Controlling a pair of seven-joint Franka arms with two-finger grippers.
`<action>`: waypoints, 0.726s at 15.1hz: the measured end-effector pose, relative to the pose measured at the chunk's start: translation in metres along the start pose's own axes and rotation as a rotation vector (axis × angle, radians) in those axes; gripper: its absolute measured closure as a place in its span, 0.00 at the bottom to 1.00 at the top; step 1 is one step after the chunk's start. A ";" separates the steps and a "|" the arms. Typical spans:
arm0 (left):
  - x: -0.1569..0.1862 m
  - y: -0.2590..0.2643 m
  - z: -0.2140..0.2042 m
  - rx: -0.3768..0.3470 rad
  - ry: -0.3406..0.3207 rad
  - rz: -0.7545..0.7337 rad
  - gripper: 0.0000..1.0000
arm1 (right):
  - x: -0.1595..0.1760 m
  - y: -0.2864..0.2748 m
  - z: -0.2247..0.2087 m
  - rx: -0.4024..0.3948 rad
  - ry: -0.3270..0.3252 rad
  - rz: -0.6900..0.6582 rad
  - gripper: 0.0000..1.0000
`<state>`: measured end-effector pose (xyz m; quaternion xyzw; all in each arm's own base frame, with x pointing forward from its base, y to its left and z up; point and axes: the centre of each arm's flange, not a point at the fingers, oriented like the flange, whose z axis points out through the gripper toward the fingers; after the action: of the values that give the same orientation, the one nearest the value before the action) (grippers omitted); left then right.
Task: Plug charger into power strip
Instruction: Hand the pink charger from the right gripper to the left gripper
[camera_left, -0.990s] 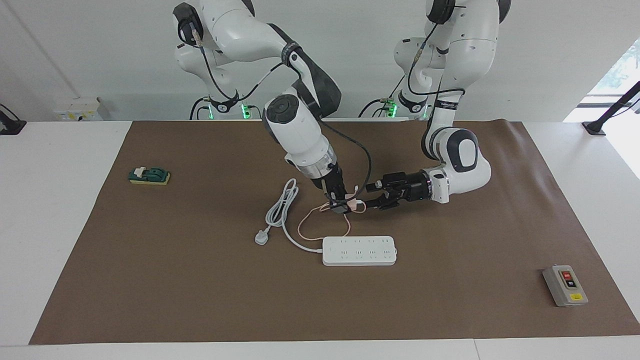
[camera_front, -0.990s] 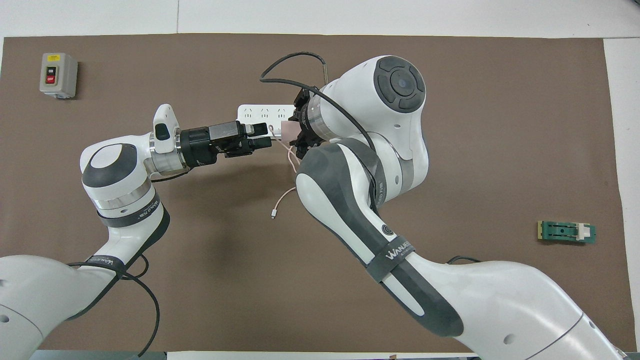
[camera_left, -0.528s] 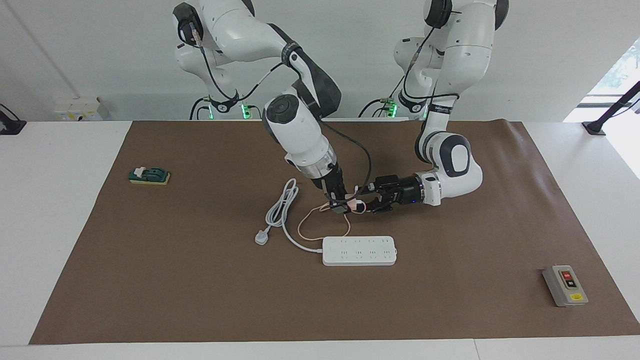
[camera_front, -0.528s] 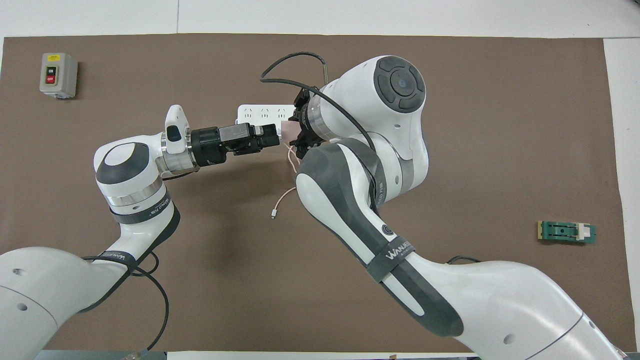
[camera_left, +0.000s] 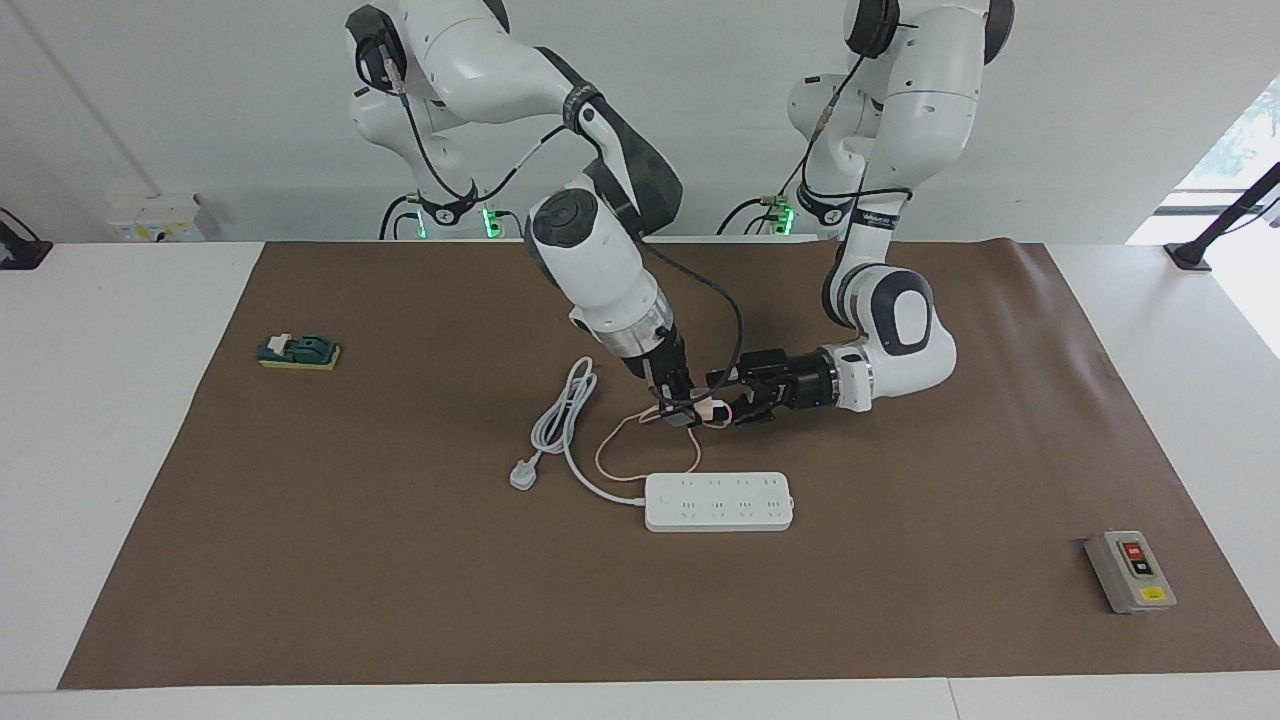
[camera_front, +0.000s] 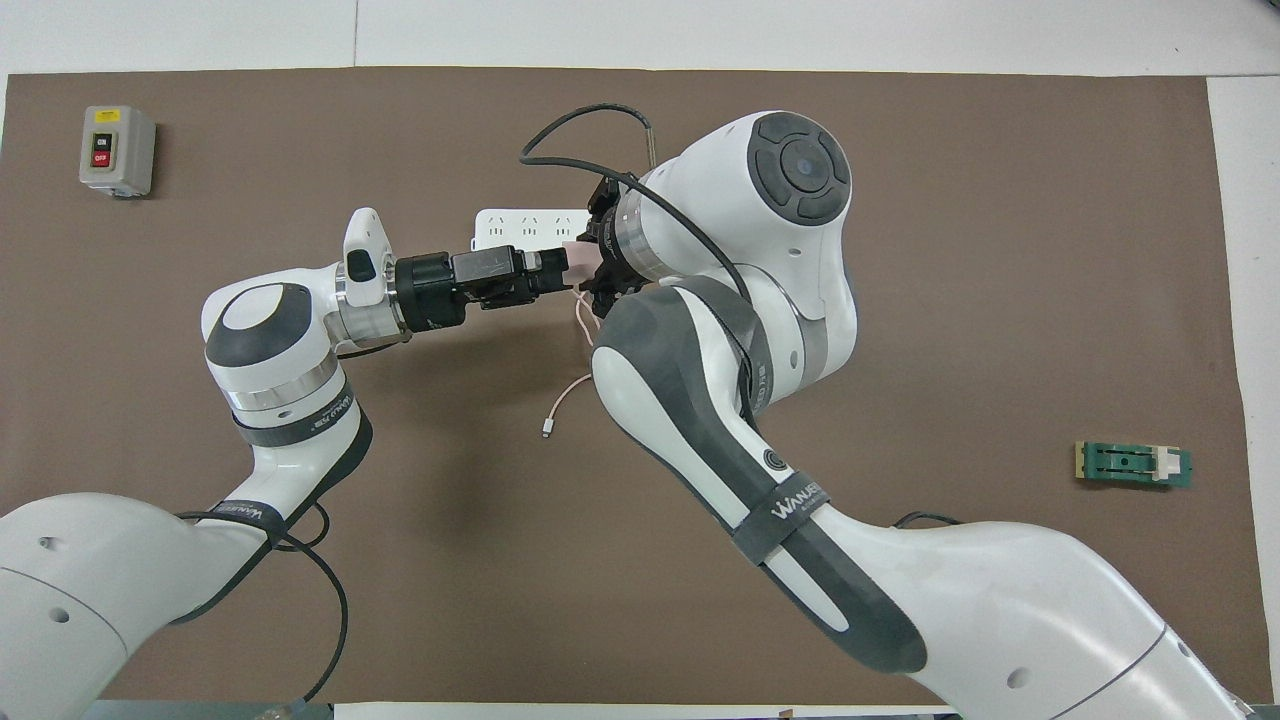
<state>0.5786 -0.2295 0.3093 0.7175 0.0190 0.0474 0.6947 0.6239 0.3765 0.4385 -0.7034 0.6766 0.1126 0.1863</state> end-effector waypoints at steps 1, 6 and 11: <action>0.000 0.000 0.000 0.000 0.001 0.000 0.07 | 0.000 0.000 0.000 0.000 0.000 0.000 0.52; -0.001 0.000 0.002 -0.001 -0.003 0.041 0.21 | 0.000 0.000 0.000 0.000 0.000 0.000 0.52; -0.003 0.000 0.006 -0.001 -0.010 0.053 0.51 | 0.000 0.000 0.000 0.000 0.000 0.000 0.52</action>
<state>0.5762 -0.2360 0.3091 0.7176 -0.0033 0.0622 0.6937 0.6239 0.3765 0.4386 -0.7034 0.6766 0.1126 0.1863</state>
